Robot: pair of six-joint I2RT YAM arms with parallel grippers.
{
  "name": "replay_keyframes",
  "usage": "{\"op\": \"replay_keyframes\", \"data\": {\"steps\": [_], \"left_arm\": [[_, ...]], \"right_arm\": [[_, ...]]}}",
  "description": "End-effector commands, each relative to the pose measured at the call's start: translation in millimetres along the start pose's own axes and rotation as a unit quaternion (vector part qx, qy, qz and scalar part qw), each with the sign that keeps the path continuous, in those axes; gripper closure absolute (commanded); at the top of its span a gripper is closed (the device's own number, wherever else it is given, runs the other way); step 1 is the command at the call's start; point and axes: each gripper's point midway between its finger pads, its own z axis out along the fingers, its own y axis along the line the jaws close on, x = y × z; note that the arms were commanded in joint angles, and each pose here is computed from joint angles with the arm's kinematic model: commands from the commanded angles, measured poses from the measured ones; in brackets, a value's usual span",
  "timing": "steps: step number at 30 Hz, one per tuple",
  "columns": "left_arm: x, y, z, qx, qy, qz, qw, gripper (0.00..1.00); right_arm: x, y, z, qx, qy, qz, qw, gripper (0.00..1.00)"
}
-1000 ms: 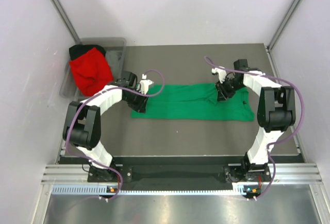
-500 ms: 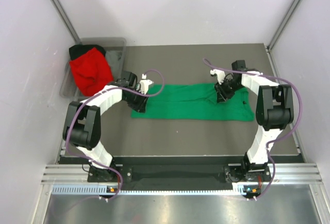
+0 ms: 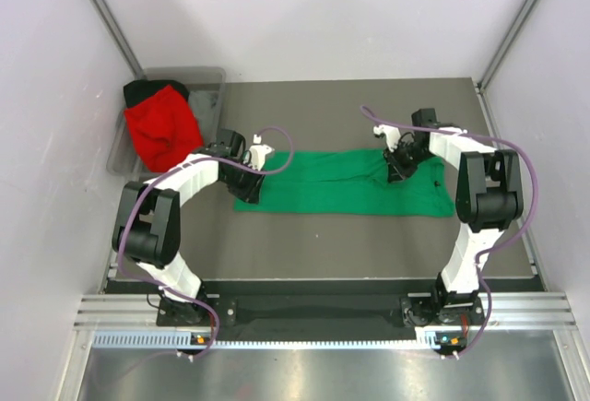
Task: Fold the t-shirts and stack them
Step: Fold the tshirt
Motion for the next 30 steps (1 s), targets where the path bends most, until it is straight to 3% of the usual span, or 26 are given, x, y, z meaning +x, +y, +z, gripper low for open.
{"op": "replay_keyframes", "data": {"steps": [1,9,14,18,19,22,26,30], "left_arm": [[-8,2,-2,-0.007,-0.020,0.004,1.000,0.65],[-8,2,-3,-0.009,-0.021,0.006,1.000,0.66],[-12,4,-11,-0.023,-0.030,0.007,0.999,0.65],[-22,1,-28,-0.031,-0.052,0.034,0.998,0.58],[-27,-1,-40,-0.037,-0.062,0.046,0.996,0.55],[-38,-8,-70,-0.050,-0.085,0.100,0.990,0.47],[-35,-7,-92,-0.080,-0.069,0.187,0.977,0.42],[-28,-12,-93,-0.065,-0.053,0.175,0.981,0.44]], "right_arm": [[-22,1,1,-0.003,-0.026,-0.023,0.999,0.89],[-53,-11,-19,0.037,-0.052,-0.050,0.997,0.91],[-107,-30,-35,0.061,-0.104,-0.057,0.991,0.91],[-136,-29,-47,0.060,-0.129,-0.055,0.988,0.63],[-137,-25,-50,0.060,-0.132,-0.055,0.988,0.57],[-132,-10,-72,0.073,-0.140,-0.069,0.985,0.56],[-113,17,-99,0.088,-0.142,-0.074,0.983,0.54],[-75,42,-89,0.059,-0.109,-0.055,0.991,0.52]]}}
